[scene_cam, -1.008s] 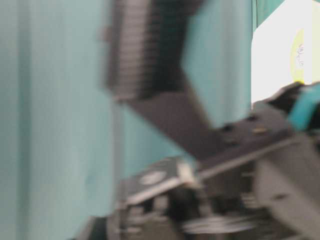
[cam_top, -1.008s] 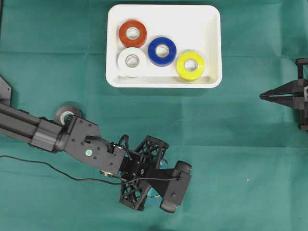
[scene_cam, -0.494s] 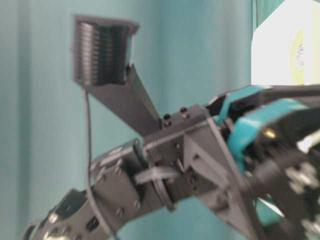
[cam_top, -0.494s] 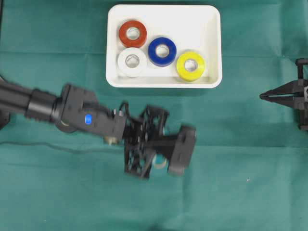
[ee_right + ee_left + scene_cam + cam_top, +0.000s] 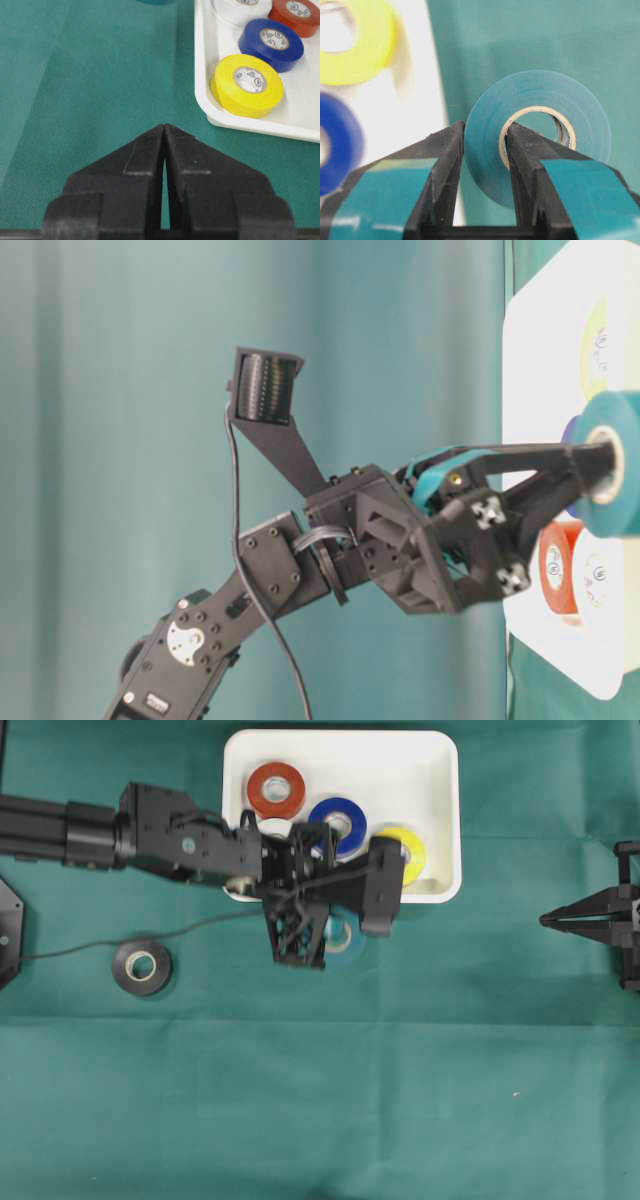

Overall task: Put the tape into the white case with the left arm.
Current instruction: 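Carry the teal tape into the tray's top middle and release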

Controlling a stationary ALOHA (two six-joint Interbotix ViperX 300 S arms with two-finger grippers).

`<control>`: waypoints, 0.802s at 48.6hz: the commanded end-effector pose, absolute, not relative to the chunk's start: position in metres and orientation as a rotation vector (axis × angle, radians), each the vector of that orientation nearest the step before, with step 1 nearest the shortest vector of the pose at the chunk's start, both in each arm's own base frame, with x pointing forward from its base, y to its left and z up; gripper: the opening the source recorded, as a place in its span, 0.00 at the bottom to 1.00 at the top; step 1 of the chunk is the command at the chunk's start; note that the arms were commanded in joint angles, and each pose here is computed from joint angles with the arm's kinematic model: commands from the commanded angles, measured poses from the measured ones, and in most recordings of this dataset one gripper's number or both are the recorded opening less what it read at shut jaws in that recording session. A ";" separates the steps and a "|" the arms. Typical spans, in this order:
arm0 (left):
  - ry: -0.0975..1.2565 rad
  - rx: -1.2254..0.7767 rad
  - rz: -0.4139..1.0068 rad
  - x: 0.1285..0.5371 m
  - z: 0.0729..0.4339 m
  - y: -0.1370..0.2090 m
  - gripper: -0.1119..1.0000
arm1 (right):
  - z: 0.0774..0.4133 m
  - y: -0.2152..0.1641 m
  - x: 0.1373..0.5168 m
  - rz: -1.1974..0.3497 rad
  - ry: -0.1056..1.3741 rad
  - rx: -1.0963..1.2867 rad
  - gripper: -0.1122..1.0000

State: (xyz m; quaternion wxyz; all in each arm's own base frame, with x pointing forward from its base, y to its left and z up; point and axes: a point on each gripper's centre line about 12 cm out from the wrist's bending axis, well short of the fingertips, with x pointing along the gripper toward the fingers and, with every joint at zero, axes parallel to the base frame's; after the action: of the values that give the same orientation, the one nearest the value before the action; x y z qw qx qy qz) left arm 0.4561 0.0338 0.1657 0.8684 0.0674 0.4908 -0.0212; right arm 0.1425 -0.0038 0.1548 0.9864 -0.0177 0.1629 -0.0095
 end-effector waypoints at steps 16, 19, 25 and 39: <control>0.904 0.109 0.108 0.453 0.199 0.108 0.31 | 0.158 -0.004 0.144 -0.018 0.318 -0.037 0.02; 0.896 0.100 0.131 0.451 0.199 0.119 0.31 | 0.159 -0.004 0.145 -0.020 0.315 -0.037 0.02; 0.876 0.085 0.175 0.449 0.199 0.139 0.31 | 0.158 -0.004 0.144 -0.018 0.318 -0.037 0.02; 0.846 0.056 0.257 0.442 0.195 0.177 0.31 | 0.159 -0.004 0.145 -0.018 0.315 -0.037 0.02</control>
State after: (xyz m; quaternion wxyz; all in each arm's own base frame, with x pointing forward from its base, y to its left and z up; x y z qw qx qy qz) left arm 0.4405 0.1658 0.1751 0.8921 0.0250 0.4379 0.1088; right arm 0.1424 -0.0038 0.1546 0.9863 -0.0177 0.1636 -0.0095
